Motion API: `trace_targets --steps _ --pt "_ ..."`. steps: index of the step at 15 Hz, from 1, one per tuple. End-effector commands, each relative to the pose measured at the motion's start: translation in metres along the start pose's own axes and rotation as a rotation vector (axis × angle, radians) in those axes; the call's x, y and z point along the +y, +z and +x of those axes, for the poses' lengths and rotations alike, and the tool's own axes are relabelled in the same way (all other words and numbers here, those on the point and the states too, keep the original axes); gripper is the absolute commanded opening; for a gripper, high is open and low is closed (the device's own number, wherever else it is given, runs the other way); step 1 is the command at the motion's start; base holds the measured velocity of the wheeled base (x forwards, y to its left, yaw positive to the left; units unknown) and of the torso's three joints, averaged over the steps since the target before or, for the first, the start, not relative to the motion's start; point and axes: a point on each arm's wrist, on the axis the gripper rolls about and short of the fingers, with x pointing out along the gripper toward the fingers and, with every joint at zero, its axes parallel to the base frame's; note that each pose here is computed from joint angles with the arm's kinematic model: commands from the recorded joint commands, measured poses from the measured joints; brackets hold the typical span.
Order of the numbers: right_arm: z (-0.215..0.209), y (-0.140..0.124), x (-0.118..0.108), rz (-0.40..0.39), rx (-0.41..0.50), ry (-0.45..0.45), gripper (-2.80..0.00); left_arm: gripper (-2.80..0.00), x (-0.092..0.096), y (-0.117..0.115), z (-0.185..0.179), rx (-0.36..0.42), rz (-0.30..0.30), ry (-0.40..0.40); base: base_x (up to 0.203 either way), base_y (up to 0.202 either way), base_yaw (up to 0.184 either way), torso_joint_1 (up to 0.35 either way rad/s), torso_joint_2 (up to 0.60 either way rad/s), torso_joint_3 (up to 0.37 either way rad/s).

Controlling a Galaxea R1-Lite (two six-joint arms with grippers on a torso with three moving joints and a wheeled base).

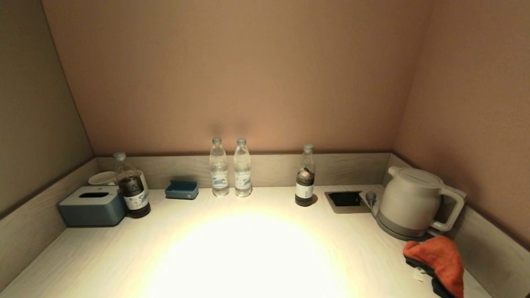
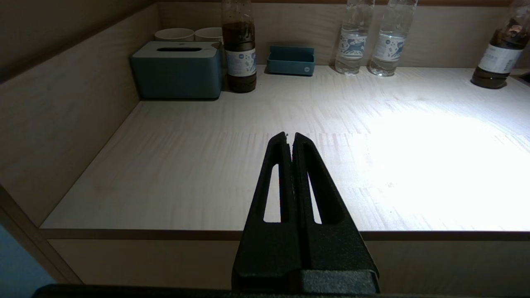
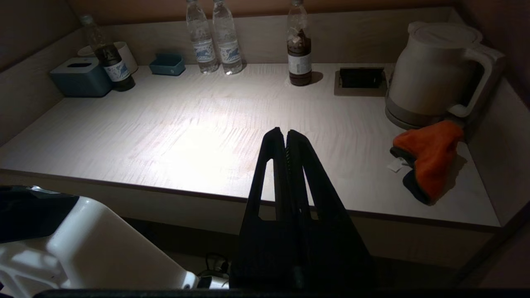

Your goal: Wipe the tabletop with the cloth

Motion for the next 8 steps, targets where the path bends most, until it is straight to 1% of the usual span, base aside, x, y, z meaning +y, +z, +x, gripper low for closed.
trace_targets --steps 1,3,5,7,8 --pt "-0.018 -0.022 0.001 -0.032 -0.117 -0.036 -2.8 -2.8 0.0 0.0 0.0 0.0 -0.001 0.0 0.0 0.0 0.0 0.0 0.0 0.0" --pt "-0.019 -0.032 -0.001 -0.035 -0.135 -0.064 -2.8 -2.8 0.0 0.0 0.0 0.0 -0.001 0.0 0.0 0.0 0.0 0.0 0.0 0.0" --pt "-0.022 -0.044 -0.003 -0.043 -0.182 -0.103 -2.8 -2.8 0.0 0.0 0.0 0.0 -0.001 0.0 0.0 0.0 0.0 0.0 0.0 0.0" --pt "-0.025 -0.055 -0.004 -0.064 -0.285 -0.141 -2.8 -2.8 0.0 0.0 0.0 0.0 -0.001 0.0 0.0 0.0 0.0 0.0 0.0 0.0" --pt "-0.025 -0.053 -0.005 -0.078 -0.351 -0.177 -2.8 -2.8 0.0 0.0 0.0 0.0 -0.001 0.0 0.0 0.0 0.0 0.0 0.0 0.0"
